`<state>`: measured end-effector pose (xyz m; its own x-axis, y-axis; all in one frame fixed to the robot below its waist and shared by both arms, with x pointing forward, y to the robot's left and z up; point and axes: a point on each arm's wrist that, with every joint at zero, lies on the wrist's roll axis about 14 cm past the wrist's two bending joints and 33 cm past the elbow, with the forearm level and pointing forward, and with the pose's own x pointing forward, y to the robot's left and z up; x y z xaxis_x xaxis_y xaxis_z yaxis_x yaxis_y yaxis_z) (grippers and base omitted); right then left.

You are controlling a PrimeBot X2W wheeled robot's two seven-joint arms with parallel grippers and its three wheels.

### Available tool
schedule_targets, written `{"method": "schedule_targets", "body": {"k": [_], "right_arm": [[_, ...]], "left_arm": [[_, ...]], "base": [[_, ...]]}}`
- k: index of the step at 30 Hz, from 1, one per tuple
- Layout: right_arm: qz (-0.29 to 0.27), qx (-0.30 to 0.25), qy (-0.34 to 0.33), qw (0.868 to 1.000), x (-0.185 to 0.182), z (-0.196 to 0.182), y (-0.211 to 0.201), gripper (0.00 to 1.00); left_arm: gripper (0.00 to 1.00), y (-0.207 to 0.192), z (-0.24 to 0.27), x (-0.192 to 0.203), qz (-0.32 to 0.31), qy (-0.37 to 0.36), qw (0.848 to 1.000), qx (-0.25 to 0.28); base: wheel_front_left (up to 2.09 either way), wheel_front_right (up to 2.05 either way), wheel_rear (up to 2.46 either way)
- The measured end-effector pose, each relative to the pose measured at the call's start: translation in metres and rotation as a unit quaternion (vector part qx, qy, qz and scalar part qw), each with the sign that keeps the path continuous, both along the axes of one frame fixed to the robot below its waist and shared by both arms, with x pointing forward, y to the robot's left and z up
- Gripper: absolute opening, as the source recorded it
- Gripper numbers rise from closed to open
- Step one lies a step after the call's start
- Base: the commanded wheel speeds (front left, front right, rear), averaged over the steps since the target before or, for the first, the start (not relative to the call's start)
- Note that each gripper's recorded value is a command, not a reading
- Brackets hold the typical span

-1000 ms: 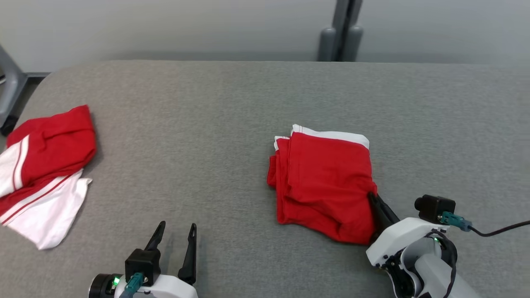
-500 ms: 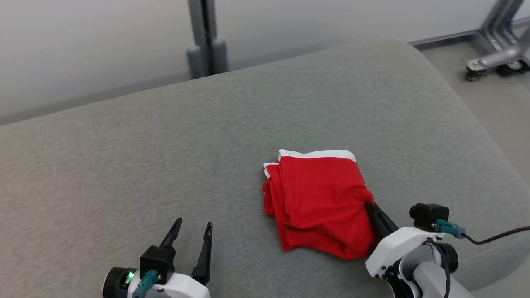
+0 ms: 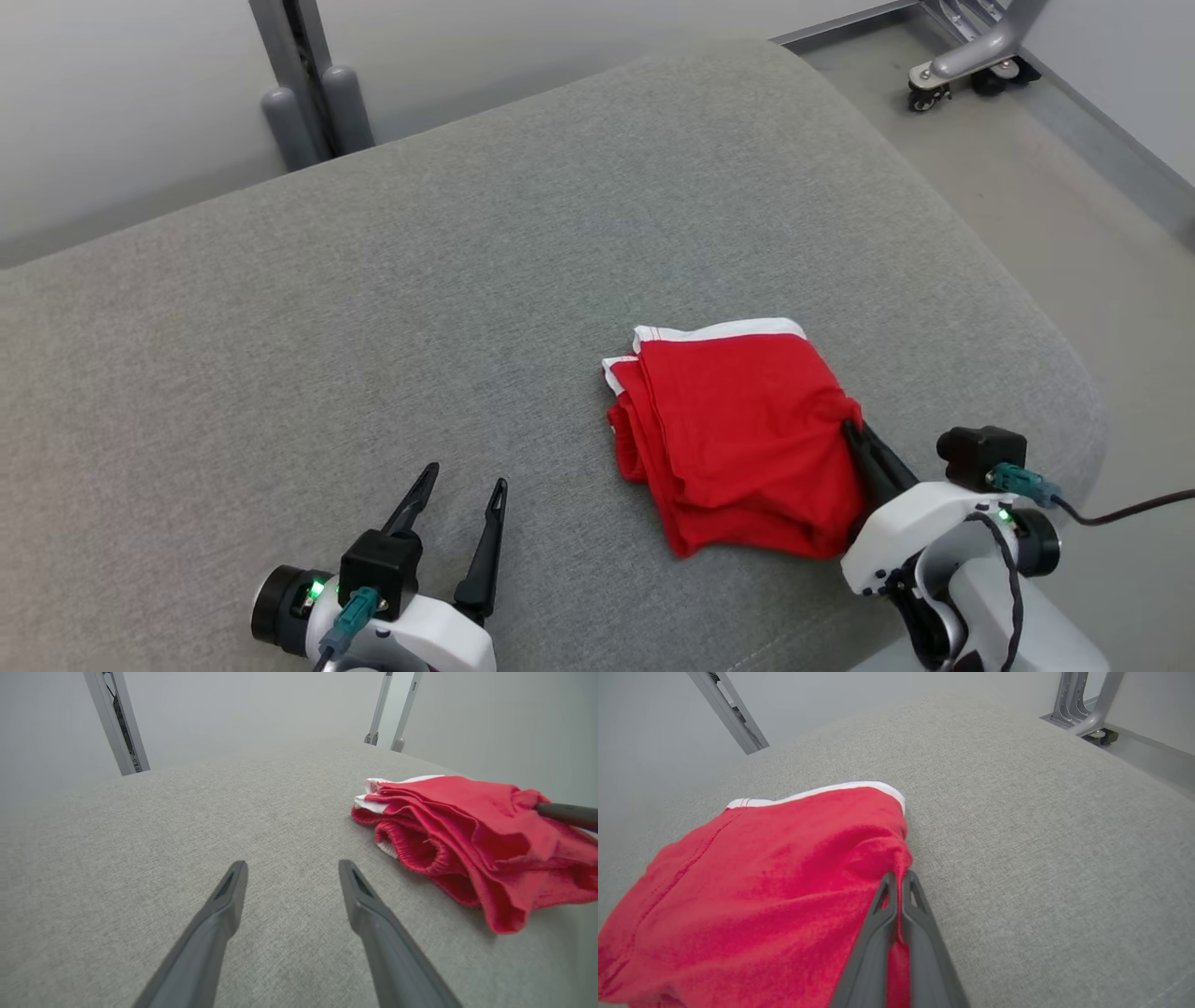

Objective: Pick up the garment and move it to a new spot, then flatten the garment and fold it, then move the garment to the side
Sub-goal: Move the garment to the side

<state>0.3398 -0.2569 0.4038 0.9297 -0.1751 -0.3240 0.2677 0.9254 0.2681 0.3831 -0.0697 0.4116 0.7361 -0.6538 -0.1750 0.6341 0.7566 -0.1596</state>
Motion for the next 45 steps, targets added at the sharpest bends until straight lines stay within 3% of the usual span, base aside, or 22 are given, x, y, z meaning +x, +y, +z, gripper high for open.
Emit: {"method": "schedule_targets", "body": {"k": [8, 20, 21, 22, 27, 34, 45], "right_arm": [[0.019, -0.092, 0.006, 0.996, 0.039, 0.015, -0.041, 0.0], [-0.062, -0.199, 0.048, 0.977, 0.084, 0.034, -0.154, 0.0], [-0.076, -0.206, 0.063, 0.974, 0.084, 0.029, -0.166, 0.46], [-0.083, -0.207, 0.068, 0.972, 0.084, 0.028, -0.171, 1.0], [-0.099, -0.219, 0.039, 0.97, 0.103, 0.039, -0.173, 1.0], [-0.048, -0.214, -0.062, 0.974, 0.138, 0.075, -0.103, 1.0], [0.057, -0.156, -0.105, 0.981, 0.104, 0.063, 0.005, 1.0]], "left_arm": [[1.0, 0.025, -0.008, 0.016, 0.03, -0.005, 0.999, 0.013], [1.0, 0.074, -0.026, 0.042, 0.087, -0.002, 0.996, 0.032], [1.0, 0.081, -0.029, 0.044, 0.096, 0.0, 0.995, 0.035], [1.0, 0.083, -0.03, 0.045, 0.1, 0.001, 0.994, 0.035], [1.0, 0.095, -0.034, 0.049, 0.121, 0.005, 0.992, 0.039], [1.0, 0.116, -0.019, 0.05, 0.16, -0.009, 0.986, 0.044], [1.0, 0.173, 0.003, 0.029, 0.254, -0.018, 0.966, 0.049]], "base": [[0.0, 0.0, 0.0], [0.0, 0.0, 0.0], [0.0, 0.0, 0.0], [0.0, 0.0, 0.0], [0.0, 0.0, 0.0], [0.0, 0.0, 0.0], [0.0, 0.0, 0.0]]}}
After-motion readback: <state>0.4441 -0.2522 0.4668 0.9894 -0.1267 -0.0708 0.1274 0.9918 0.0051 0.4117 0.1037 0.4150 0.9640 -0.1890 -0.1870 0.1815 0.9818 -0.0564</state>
